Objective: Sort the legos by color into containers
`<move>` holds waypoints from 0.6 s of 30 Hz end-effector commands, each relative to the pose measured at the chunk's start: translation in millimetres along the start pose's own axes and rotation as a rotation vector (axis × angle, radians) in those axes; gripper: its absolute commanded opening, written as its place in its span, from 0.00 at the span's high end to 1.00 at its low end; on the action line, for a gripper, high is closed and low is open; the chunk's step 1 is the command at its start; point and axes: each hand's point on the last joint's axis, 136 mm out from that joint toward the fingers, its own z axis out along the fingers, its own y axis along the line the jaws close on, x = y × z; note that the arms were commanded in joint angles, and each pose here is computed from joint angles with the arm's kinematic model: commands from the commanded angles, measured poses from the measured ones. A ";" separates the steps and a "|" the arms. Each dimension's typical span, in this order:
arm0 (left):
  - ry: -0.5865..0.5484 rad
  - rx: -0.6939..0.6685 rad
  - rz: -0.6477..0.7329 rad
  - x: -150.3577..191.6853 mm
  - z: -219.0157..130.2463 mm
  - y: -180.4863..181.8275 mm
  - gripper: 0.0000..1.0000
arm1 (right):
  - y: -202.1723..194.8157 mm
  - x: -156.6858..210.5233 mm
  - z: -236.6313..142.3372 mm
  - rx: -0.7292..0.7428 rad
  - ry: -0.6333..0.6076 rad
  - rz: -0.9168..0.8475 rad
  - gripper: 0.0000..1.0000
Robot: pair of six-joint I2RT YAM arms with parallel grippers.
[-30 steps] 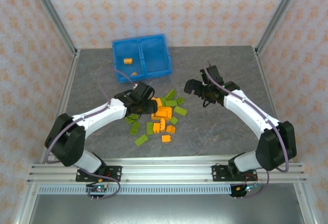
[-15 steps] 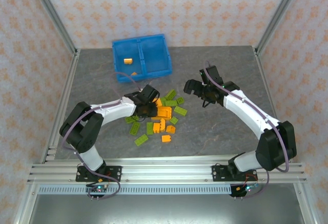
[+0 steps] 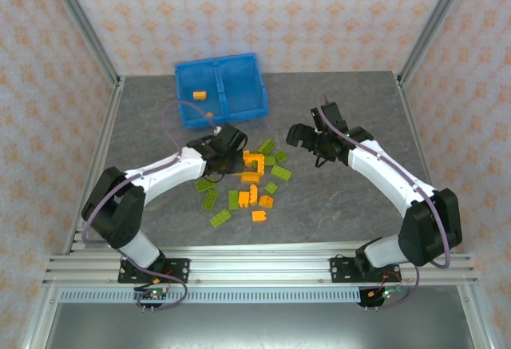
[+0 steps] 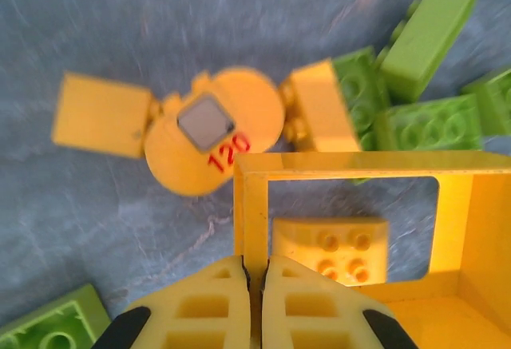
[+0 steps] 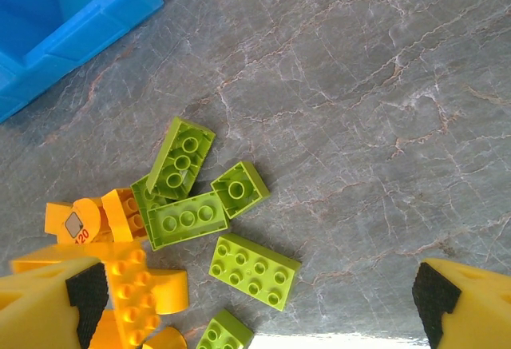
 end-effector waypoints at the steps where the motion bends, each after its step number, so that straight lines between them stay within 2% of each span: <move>1: -0.094 -0.057 0.060 -31.4 -30.5 4.0 0.94 | 8.0 -7.3 -9.4 -0.021 -0.029 0.007 0.01; 5: -0.204 -0.073 0.072 -82.0 -57.1 2.8 0.95 | 8.0 -7.8 -12.7 -0.023 -0.034 0.006 0.01; 9: -0.328 -0.136 0.039 -151.0 -75.2 24.1 0.95 | 8.0 -7.1 -16.2 -0.028 -0.039 0.005 0.01; 13: -0.389 -0.246 -0.038 -209.2 -72.4 67.4 0.96 | 6.3 -6.7 -23.3 -0.032 -0.053 0.006 0.01; 18: -0.400 -0.395 -0.154 -256.5 -39.8 122.5 0.95 | 3.1 -6.0 -34.1 -0.032 -0.074 0.004 0.01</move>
